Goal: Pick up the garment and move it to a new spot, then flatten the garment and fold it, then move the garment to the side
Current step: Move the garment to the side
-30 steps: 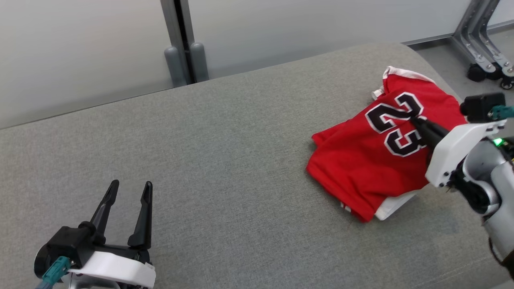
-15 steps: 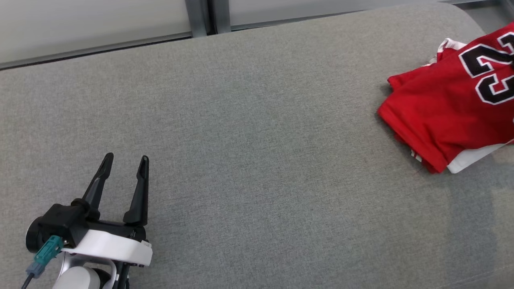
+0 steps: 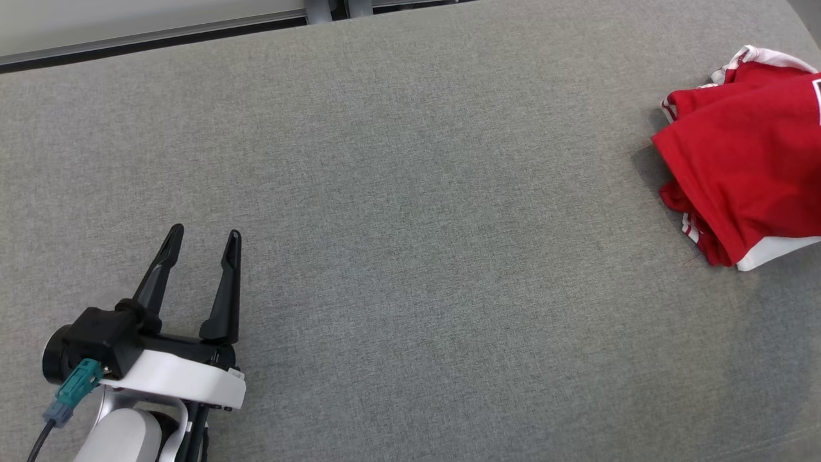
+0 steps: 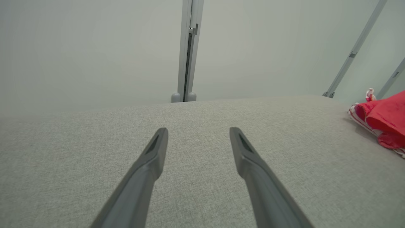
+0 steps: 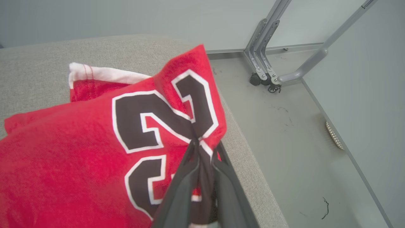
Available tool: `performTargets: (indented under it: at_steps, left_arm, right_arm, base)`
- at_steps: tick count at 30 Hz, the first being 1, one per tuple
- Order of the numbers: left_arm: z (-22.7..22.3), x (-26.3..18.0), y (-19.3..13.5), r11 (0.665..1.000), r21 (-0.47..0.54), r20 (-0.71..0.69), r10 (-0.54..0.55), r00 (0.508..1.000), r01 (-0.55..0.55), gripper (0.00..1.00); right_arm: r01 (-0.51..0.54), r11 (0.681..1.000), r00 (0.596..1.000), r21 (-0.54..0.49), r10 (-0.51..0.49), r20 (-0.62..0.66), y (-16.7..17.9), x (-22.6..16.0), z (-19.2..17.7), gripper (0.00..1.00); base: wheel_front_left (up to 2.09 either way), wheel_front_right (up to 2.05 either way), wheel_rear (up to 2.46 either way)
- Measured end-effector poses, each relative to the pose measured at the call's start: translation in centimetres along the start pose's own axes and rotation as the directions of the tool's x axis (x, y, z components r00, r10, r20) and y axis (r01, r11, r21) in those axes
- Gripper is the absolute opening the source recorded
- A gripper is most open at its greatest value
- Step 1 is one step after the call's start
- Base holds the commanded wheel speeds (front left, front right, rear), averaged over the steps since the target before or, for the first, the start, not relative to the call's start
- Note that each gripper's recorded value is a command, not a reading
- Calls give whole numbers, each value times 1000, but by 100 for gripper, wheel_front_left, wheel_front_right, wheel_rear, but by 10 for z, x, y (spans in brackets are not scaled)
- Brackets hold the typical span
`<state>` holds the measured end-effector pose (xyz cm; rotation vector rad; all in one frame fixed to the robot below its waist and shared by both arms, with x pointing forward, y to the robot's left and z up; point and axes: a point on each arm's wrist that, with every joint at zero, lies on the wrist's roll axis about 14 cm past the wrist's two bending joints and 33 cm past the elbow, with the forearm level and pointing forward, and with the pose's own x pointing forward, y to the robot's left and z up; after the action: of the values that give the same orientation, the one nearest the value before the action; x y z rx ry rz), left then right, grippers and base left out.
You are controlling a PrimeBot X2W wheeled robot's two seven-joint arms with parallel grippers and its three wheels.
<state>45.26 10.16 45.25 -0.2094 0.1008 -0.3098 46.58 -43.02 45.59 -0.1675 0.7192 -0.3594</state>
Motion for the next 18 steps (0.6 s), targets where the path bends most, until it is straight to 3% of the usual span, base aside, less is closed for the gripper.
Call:
performTargets:
  at_steps: [1,11,15,18]
  left_arm:
    - [0,-1,0,1000,0,-1,1,1000,-1,100]
    - [19,-19,1,999,-4,49,35,998,-35,100]
    - [31,-37,4,998,-6,80,67,995,-67,100]
    - [43,-55,11,994,-9,114,112,987,-112,100]
  right_arm:
    - [-5,1000,1000,3,5,1,4,1,0,100]
    - [-20,999,998,-36,23,67,12,-20,16,100]
    - [-57,997,983,-49,65,172,26,-40,31,100]
    - [-110,993,941,-47,119,318,45,-64,54,100]
  base:
    - [0,0,0]
    - [0,0,0]
    - [0,0,0]
    - [0,0,0]
